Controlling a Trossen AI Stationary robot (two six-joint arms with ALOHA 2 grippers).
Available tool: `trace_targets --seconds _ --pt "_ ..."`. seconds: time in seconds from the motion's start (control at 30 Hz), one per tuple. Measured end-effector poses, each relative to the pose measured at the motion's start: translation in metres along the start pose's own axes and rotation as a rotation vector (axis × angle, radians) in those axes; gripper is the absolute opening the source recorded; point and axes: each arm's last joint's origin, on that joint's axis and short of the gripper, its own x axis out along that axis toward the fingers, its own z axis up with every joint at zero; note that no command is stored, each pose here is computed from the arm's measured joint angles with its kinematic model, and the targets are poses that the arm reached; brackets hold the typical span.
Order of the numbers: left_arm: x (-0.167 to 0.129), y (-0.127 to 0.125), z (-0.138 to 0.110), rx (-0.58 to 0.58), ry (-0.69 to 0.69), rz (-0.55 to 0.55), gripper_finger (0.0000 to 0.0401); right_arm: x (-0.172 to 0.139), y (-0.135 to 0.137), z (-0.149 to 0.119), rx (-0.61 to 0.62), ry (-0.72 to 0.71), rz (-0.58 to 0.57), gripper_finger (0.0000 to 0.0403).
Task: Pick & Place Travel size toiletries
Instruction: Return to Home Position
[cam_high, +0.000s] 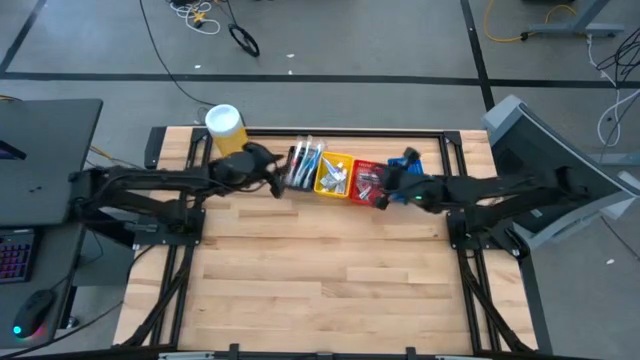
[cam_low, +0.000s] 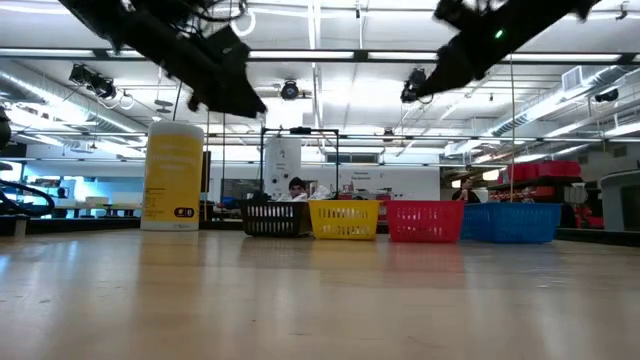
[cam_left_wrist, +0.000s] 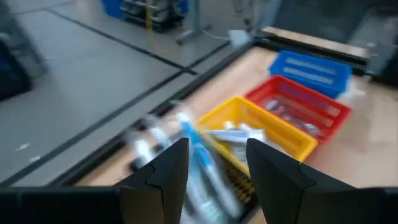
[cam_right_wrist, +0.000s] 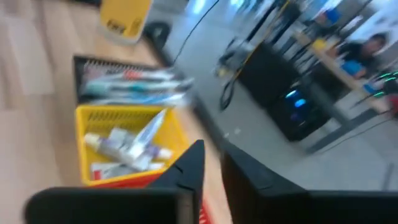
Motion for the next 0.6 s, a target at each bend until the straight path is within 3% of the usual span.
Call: trace_targets --seconds 0.13,0.27,0.4,0.6 --pt "-0.032 0.014 0.010 0.042 -0.017 0.077 0.0169 -0.030 -0.019 0.003 -0.018 -0.052 -0.048 0.0009" --pt "-0.066 0.030 0.016 0.036 -0.045 0.118 0.0169 -0.055 -0.032 -0.002 -0.057 -0.096 0.087 0.0004" --pt "-0.095 0.041 0.016 0.105 -0.051 0.053 0.0169 -0.074 -0.039 -0.010 -0.083 -0.139 0.320 0.0003" --pt "-0.109 0.047 -0.007 0.136 -0.187 -0.092 0.0169 -0.087 -0.046 -0.023 -0.025 -0.213 0.468 0.0002"
